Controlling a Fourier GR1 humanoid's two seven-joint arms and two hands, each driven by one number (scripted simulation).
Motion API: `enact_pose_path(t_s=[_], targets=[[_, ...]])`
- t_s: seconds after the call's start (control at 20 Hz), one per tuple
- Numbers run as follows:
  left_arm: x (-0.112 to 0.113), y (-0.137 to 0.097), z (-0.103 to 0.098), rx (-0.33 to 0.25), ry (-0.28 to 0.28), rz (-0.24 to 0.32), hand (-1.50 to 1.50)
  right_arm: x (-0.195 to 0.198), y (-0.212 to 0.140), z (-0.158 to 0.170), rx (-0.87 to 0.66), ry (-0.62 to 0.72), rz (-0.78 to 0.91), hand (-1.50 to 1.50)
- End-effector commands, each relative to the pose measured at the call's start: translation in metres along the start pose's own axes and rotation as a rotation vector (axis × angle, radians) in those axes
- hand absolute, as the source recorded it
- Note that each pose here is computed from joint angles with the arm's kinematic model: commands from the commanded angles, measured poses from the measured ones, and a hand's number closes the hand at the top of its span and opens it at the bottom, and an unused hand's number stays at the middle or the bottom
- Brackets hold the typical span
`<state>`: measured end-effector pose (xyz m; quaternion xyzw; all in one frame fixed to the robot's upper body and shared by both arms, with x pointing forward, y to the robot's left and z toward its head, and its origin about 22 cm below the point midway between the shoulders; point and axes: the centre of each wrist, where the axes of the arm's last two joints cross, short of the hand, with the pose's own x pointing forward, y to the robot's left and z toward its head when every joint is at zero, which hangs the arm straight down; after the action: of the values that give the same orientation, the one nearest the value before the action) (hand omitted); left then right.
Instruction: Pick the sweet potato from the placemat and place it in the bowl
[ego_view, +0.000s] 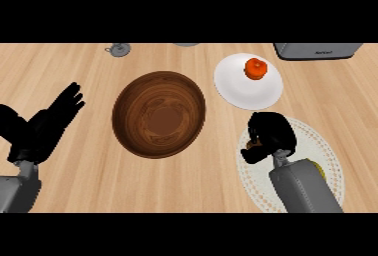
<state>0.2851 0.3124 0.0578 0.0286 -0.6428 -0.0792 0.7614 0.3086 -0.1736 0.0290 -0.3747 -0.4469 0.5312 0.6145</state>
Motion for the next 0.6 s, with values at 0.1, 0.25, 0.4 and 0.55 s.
enact_pose_path(t_s=[0.1, 0.25, 0.4, 0.55], targets=[[0.002, 0.000, 0.002, 0.029, 0.004, -0.002, 0.00, -0.030, -0.052, 0.070, -0.062, -0.247, -0.007, 1.50], [0.004, 0.002, 0.004, 0.013, -0.020, -0.016, 0.00, -0.038, -0.092, 0.109, -0.112, -0.269, 0.023, 1.50], [-0.014, -0.015, 0.010, -0.007, -0.010, -0.001, 0.00, -0.034, -0.114, 0.154, -0.170, -0.276, 0.046, 1.50], [0.000, -0.006, -0.002, -0.018, -0.006, 0.002, 0.00, -0.023, -0.135, 0.189, -0.215, -0.278, 0.029, 1.50]])
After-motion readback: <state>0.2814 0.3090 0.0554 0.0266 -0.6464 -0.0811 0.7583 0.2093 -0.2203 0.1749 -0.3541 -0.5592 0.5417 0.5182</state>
